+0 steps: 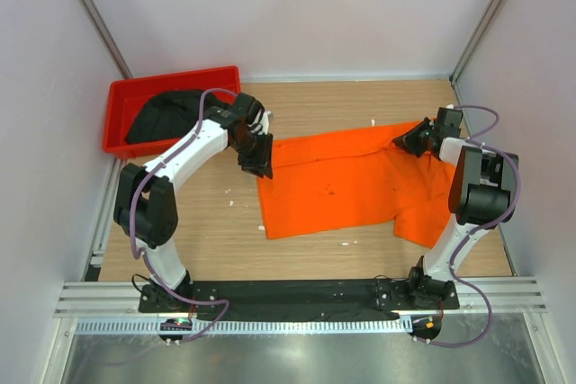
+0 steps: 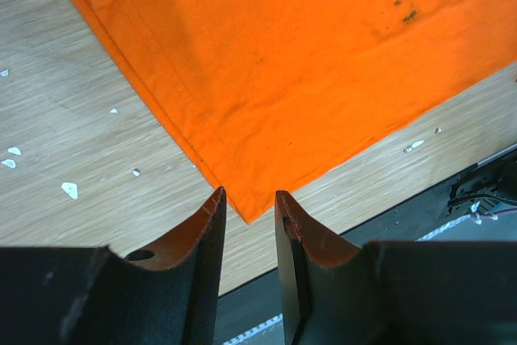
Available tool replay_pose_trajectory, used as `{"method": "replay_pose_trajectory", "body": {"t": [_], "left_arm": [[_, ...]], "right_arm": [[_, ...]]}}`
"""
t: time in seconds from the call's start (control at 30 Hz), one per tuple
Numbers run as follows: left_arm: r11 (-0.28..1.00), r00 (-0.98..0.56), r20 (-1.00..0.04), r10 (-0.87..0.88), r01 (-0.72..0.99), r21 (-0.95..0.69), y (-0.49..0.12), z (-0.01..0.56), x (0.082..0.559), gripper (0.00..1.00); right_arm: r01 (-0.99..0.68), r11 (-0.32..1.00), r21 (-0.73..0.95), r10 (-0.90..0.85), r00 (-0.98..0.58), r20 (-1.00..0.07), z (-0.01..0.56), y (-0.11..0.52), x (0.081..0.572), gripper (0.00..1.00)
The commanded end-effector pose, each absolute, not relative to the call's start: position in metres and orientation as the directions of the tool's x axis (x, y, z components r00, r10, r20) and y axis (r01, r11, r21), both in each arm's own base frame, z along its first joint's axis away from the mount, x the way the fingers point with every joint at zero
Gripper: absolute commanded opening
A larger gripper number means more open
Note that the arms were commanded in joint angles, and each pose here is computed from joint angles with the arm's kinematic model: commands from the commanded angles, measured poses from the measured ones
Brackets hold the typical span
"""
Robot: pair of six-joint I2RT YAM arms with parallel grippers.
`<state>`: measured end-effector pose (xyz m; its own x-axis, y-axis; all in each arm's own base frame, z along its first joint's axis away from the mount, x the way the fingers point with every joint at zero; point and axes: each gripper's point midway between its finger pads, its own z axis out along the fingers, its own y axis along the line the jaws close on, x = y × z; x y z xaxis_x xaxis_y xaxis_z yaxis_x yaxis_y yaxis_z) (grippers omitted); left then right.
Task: Fold and stack the t-shirts
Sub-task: Fold the tshirt
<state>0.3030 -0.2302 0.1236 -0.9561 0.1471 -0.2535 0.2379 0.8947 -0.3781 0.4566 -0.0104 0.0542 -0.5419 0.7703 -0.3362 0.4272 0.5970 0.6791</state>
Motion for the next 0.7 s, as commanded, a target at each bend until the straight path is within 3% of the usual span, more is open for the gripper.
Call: {"method": "replay_pose_trajectory", "body": {"t": [0.0,0.1,0.37,0.67], "left_arm": [[0.869,-0.937,-0.303,0.171,0.288,-0.402,-0.234,0.141,0.300,0.32],[0.870,-0.938,-0.303,0.170,0.287,-0.402,-0.234,0.141,0.302,0.32],[0.866,-0.942,-0.294,0.161,0.278,-0.416,-0.235,0.137,0.303,0.32],[0.864,-0.946,-0.280,0.163,0.274,-0.423,-0.235,0.132,0.301,0.32]], "right_arm": [[0.416,0.586,0.695,0.781,-0.519,-0.347,0.069,-0.009,0.461,0.10],[0.490,0.563,0.666,0.801,-0.522,-0.293,0.064,-0.009,0.446,0.02],[0.678,0.465,0.569,0.875,-0.449,-0.180,0.058,-0.013,0.405,0.01],[0.812,0.252,0.527,0.958,-0.285,-0.020,0.051,-0.005,0.378,0.01]]}}
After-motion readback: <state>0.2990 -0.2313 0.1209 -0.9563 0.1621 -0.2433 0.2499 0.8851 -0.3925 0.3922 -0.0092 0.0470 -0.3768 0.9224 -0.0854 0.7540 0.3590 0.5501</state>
